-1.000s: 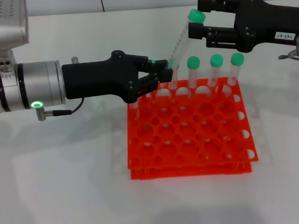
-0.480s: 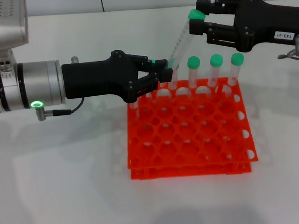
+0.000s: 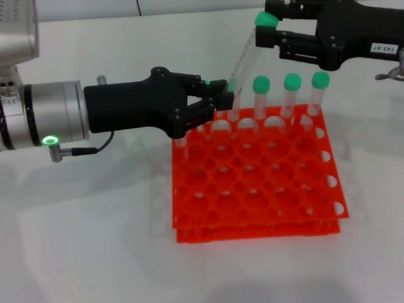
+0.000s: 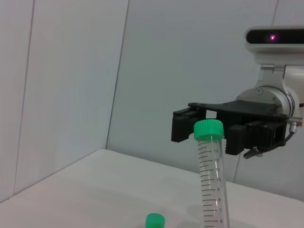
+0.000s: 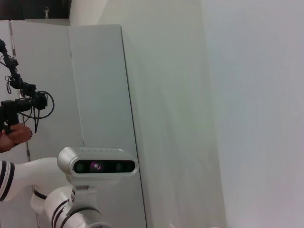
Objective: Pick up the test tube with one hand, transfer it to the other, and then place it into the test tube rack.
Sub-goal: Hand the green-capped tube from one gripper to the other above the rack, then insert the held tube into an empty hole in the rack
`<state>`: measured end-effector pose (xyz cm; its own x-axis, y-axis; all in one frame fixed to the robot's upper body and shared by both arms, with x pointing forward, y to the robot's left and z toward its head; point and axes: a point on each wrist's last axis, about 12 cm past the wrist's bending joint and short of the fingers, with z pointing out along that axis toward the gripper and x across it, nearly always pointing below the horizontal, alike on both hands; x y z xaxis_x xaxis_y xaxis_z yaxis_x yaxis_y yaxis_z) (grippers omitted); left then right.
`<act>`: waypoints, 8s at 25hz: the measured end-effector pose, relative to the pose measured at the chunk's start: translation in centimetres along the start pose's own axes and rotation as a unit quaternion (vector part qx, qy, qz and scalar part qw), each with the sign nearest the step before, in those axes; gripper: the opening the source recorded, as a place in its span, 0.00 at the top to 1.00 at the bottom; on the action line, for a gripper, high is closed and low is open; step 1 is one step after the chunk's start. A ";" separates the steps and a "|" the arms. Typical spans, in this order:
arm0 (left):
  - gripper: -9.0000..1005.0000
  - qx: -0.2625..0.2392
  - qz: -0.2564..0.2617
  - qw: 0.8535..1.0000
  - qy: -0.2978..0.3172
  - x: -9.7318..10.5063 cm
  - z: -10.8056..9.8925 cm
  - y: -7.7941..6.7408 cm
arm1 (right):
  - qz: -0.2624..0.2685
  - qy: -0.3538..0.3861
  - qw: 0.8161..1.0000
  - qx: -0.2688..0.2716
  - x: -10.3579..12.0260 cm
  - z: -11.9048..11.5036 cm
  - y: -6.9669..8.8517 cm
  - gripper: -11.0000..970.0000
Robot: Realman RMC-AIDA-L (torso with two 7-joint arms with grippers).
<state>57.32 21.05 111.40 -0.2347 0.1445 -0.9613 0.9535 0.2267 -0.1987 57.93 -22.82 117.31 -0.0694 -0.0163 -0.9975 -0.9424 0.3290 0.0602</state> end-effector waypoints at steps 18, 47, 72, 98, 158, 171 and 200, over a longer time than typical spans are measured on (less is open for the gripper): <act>0.82 0.000 0.001 1.000 0.000 -0.1 0.1 0.0 | 0.004 -0.005 1.000 0.001 0.0 0.0 0.0 0.62; 0.82 0.001 -0.001 1.000 -0.002 0.0 0.2 -0.1 | 0.014 -0.009 1.000 -0.003 0.2 -0.1 0.0 0.70; 0.81 -0.008 -0.003 1.000 -0.024 0.2 -0.1 -0.2 | 0.013 -0.010 1.000 -0.009 0.1 -0.1 0.1 0.71; 0.11 -0.021 -0.057 0.997 -0.038 -1.6 -4.1 -0.8 | 0.017 -0.012 1.000 0.001 0.3 -0.5 0.1 0.72; 0.11 -0.092 -0.082 0.964 0.235 -0.2 -13.2 -3.9 | 0.020 -0.003 1.000 0.005 2.7 5.7 1.7 0.72; 0.11 -0.076 -0.098 0.963 0.238 0.4 -11.9 -3.8 | 0.015 0.014 1.000 0.010 3.6 6.4 2.0 0.72; 0.11 -0.073 -0.094 0.960 0.253 1.2 -11.2 -3.5 | 0.014 0.024 0.999 0.015 4.2 7.7 2.0 0.72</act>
<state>51.62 31.18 113.08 -0.4979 0.5284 -0.6877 0.8568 0.4225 -0.2956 58.31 -14.98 112.95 -0.1130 -0.0519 -0.9922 -0.9295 0.3584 0.0871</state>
